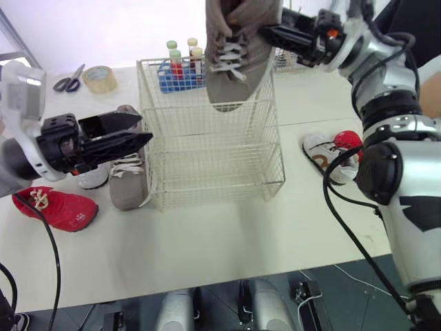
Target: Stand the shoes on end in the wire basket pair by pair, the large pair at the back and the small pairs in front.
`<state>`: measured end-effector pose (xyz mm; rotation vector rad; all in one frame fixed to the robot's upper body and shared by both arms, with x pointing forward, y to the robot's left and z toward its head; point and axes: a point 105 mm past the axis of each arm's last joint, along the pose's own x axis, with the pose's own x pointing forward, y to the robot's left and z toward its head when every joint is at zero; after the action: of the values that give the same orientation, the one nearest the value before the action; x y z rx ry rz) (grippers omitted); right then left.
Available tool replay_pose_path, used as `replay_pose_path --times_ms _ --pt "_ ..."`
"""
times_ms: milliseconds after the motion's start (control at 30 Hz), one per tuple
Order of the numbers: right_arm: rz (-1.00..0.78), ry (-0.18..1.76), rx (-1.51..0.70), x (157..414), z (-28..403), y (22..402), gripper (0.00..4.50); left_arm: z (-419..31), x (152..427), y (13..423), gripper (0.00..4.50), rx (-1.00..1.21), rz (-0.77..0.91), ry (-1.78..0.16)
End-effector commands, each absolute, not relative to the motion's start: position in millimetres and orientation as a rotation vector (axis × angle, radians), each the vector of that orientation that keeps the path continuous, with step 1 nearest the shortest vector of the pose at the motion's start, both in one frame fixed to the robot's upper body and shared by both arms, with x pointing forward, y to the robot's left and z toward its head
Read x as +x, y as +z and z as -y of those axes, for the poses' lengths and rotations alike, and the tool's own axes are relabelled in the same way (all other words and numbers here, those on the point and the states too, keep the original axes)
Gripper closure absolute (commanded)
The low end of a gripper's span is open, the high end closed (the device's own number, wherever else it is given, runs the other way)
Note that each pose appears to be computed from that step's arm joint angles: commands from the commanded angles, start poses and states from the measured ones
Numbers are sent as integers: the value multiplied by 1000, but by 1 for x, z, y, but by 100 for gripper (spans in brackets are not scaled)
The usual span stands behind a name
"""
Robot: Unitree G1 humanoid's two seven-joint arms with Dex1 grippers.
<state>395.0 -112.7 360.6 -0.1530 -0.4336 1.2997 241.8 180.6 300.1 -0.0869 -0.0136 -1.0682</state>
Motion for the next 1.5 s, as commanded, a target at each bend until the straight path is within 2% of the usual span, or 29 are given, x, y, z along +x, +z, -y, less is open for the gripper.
replay_pose_path --times_ms 33,100,133,467,800,900,1100,1200,1300,1333,1400,1500 --pt "476 1278 -142 394 115 370 136 -179 239 308 104 -59 59 -1065" --pt "460 1266 -134 397 116 364 28 -179 241 308 104 -62 60 -1062" --pt "461 1258 -132 398 117 363 9 -179 241 307 104 -63 60 -1060" --pt "477 1243 -162 394 129 368 9 -176 245 305 104 -79 64 -1063" --pt "501 1157 -318 392 137 363 9 -175 247 302 104 -85 69 -1055" --pt "520 1104 -343 387 139 357 9 -175 248 301 104 -97 71 -1052" --pt "566 938 -392 381 166 374 9 -174 252 299 104 -114 74 -1058" --pt "567 853 -475 369 197 398 9 -182 255 307 104 -109 97 -1033" --pt "590 845 -498 353 209 417 9 -195 256 312 104 -113 107 -988" --pt "602 839 -507 348 212 424 0 -203 257 315 51 -111 111 -950" --pt "635 862 -512 334 211 439 0 -225 263 323 11 -89 128 -840" --pt "740 964 -405 308 193 469 0 -274 278 333 11 -52 143 -597"
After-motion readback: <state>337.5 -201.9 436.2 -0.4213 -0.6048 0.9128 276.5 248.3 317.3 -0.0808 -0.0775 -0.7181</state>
